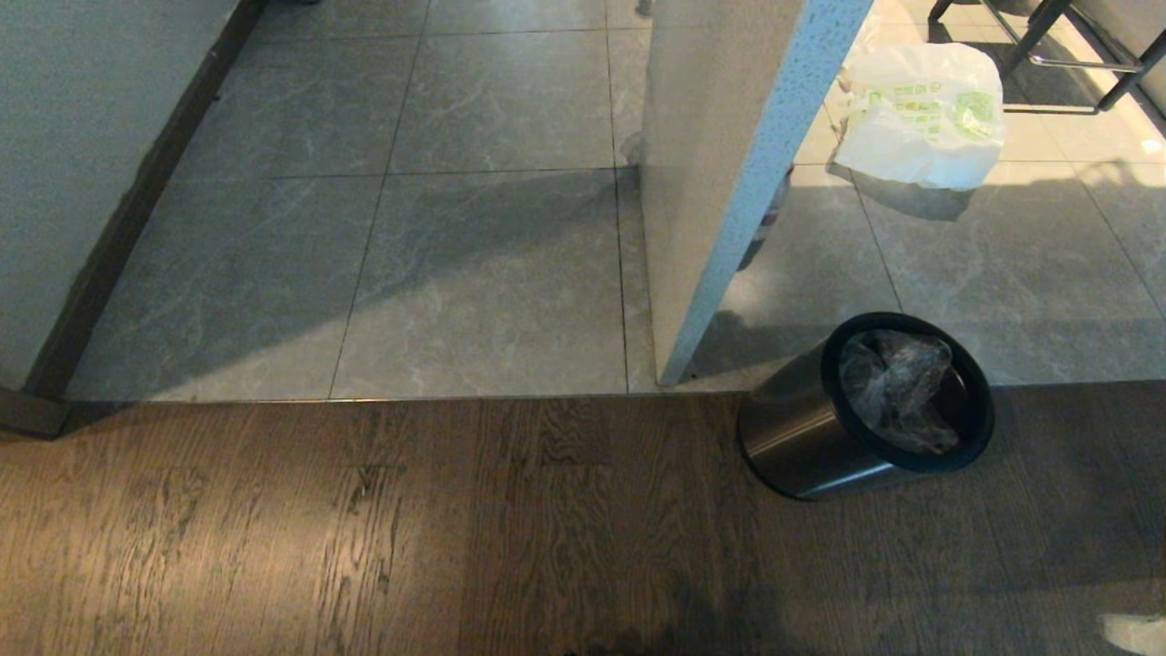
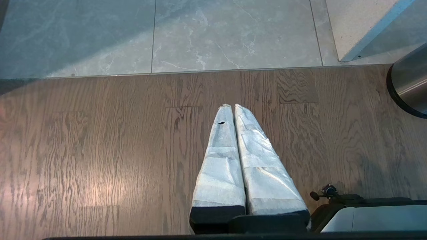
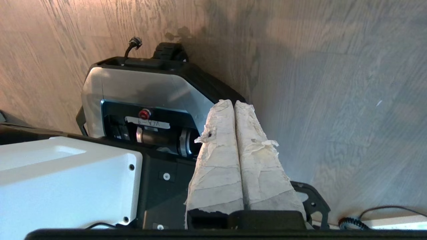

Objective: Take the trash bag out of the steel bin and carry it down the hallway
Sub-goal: Place the outer trash can on the ground

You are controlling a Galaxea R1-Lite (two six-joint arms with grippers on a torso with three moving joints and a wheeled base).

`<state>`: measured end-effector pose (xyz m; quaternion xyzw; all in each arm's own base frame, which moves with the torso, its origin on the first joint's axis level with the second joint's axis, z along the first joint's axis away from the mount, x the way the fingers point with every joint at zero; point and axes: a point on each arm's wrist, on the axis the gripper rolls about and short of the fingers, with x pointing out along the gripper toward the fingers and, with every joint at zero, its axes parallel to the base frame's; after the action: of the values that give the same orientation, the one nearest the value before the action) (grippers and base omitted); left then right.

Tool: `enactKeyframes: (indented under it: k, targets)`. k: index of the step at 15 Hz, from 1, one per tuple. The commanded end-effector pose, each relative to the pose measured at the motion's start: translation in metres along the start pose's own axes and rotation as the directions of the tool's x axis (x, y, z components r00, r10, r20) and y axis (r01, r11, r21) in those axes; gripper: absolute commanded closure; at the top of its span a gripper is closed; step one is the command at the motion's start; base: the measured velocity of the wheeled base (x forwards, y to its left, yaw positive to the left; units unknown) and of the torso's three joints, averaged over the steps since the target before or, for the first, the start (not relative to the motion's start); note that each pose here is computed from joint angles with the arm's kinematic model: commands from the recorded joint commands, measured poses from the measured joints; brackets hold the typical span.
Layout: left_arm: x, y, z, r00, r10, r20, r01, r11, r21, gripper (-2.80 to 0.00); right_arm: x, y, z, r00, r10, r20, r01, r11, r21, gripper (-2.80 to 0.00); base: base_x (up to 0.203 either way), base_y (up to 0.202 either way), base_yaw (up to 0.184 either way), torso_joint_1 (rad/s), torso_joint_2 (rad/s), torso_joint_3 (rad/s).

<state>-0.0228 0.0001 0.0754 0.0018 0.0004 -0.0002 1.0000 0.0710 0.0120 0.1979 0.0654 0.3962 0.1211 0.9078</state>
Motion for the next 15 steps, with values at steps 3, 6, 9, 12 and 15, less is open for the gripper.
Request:
enactKeyframes:
  k: [3, 6, 9, 12, 15]
  targets:
    - [0.0, 0.0, 0.0, 1.0, 0.0, -0.001, 0.0, 1.0, -0.001, 0.0, 0.021, -0.002, 0.004, 0.998, 0.016, -0.063, -0.016, 1.0, -0.005, 0.0, 0.0, 0.0, 0.0, 0.0, 0.0, 0.0]
    - [0.0, 0.0, 0.0, 1.0, 0.0, -0.001, 0.0, 1.0, -0.001, 0.0, 0.066, -0.006, 0.022, 0.996, 0.021, -0.083, -0.022, 1.0, -0.01, 0.0, 0.0, 0.0, 0.0, 0.0, 0.0, 0.0]
    - [0.0, 0.0, 0.0, 1.0, 0.0, -0.001, 0.0, 1.0, -0.001, 0.0, 0.117, -0.007, 0.045, 0.999, 0.05, -0.017, -0.051, 0.998, -0.045, 0.0, 0.0, 0.0, 0.0, 0.0, 0.0, 0.0]
    - [0.0, 0.0, 0.0, 1.0, 0.0, 0.0, 0.0, 1.0, -0.001, 0.0, 0.132, -0.006, 0.053, 0.995, 0.101, 0.025, -0.097, 0.985, -0.143, 0.0, 0.0, 0.0, 0.0, 0.0, 0.0, 0.0]
    - [0.0, 0.0, 0.0, 1.0, 0.0, 0.0, 0.0, 1.0, -0.001, 0.0, 0.133, -0.001, 0.06, 0.977, 0.211, 0.037, -0.197, 0.954, -0.225, 0.0, 0.0, 0.0, 0.0, 0.0, 0.0, 0.0]
